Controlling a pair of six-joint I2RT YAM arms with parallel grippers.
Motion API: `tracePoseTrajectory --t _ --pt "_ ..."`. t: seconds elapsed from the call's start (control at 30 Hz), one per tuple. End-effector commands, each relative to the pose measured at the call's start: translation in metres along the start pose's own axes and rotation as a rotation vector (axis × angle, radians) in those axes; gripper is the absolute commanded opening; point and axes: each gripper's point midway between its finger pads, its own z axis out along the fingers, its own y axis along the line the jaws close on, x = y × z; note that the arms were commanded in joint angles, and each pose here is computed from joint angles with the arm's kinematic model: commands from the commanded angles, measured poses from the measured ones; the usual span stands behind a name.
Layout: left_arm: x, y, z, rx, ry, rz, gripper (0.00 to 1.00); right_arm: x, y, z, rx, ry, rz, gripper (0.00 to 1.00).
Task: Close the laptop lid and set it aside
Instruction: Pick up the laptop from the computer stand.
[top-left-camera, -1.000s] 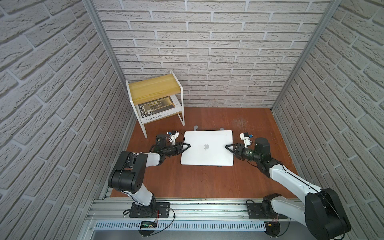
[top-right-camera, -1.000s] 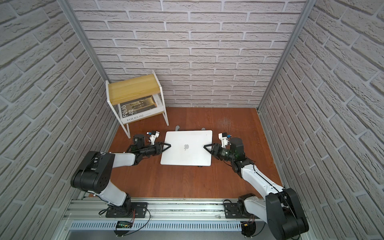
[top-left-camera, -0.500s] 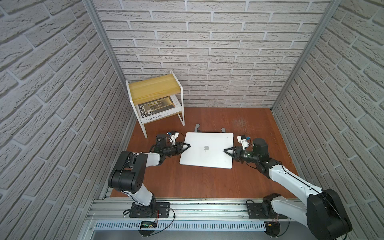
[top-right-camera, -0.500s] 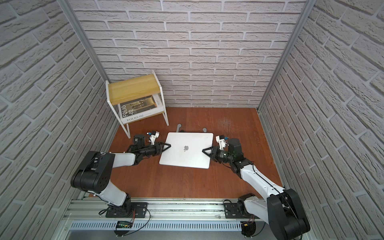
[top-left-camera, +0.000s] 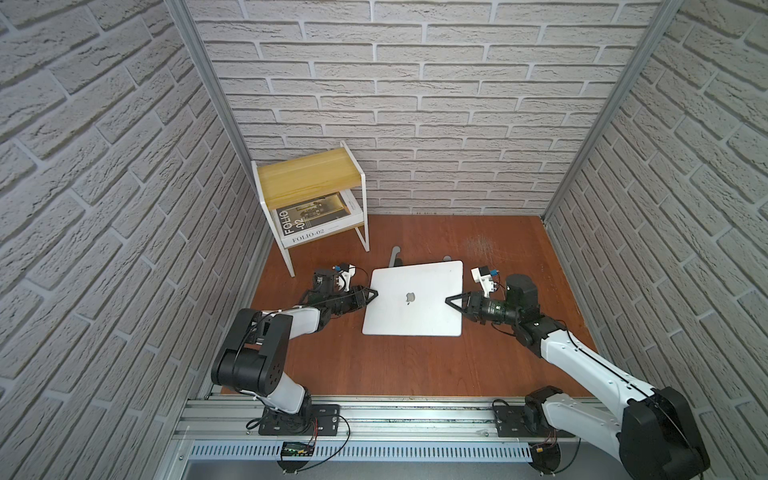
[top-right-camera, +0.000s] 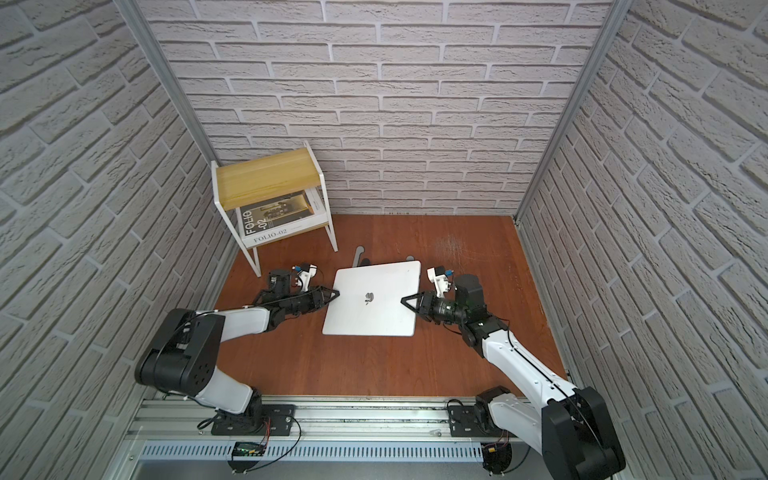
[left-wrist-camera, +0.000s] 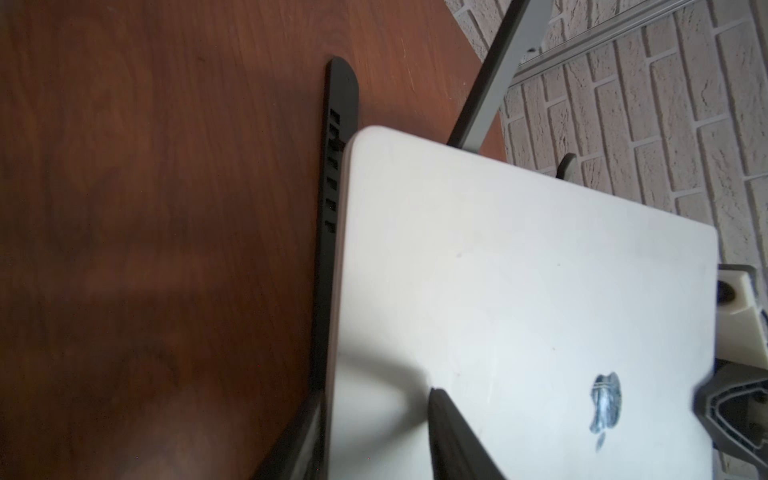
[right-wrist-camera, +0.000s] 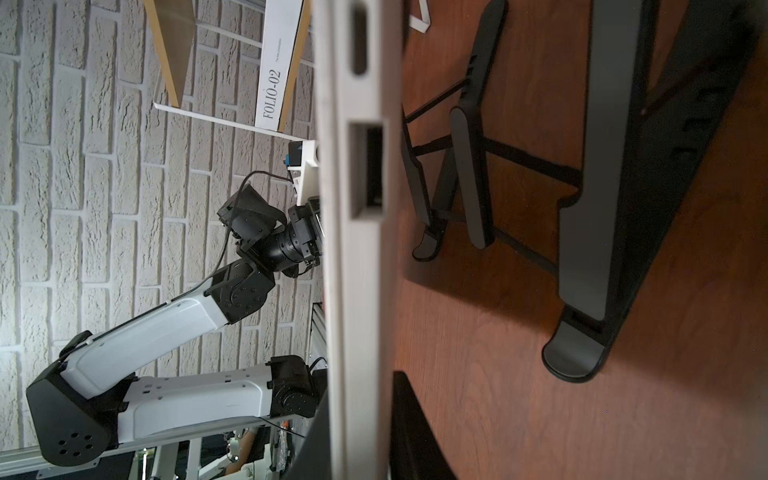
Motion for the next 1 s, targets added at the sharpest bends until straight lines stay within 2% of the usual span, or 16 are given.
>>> tracePoseTrajectory --t 0.0,0.2,0.4,0.5,0.63,0.7,0.77,0.83,0.9,0.97 --pt "-0.009 -0.011 -0.01 -0.017 -0.046 0.077 0.46 -0.013 0.08 -0.016 -0.232 -0.035 -0.233 0.03" --pt "-0.021 -0.032 -0.033 -0.03 -0.108 0.129 0.56 -0.018 0.095 -0.023 -0.247 -0.058 -0.254 0.03" --pt "-0.029 -0.052 -0.067 -0.097 -0.189 0.2 0.77 -0.024 0.103 -0.024 -0.254 -0.076 -0.258 0.03" --pt "-0.031 -0.062 -0.084 -0.132 -0.225 0.244 0.84 -0.029 0.114 -0.027 -0.27 -0.088 -0.271 0.03" --pt "-0.035 -0.073 -0.099 -0.152 -0.258 0.279 0.88 -0.036 0.134 -0.034 -0.298 -0.111 -0.295 0.03" --pt "-0.035 -0.086 -0.103 -0.127 -0.277 0.333 0.9 -0.04 0.142 -0.039 -0.296 -0.127 -0.31 0.03" --pt "-0.028 -0.12 -0.101 -0.059 -0.262 0.471 0.93 -0.045 0.149 -0.042 -0.282 -0.146 -0.321 0.03" --pt "-0.006 -0.173 -0.095 0.0 -0.245 0.719 0.96 -0.052 0.158 -0.046 -0.29 -0.166 -0.309 0.03" --pt "0.014 -0.213 -0.093 0.011 -0.252 0.946 0.97 -0.061 0.169 -0.049 -0.309 -0.187 -0.295 0.03" --pt "0.028 -0.237 -0.09 -0.016 -0.271 1.118 0.97 -0.071 0.175 -0.054 -0.306 -0.207 -0.27 0.03"
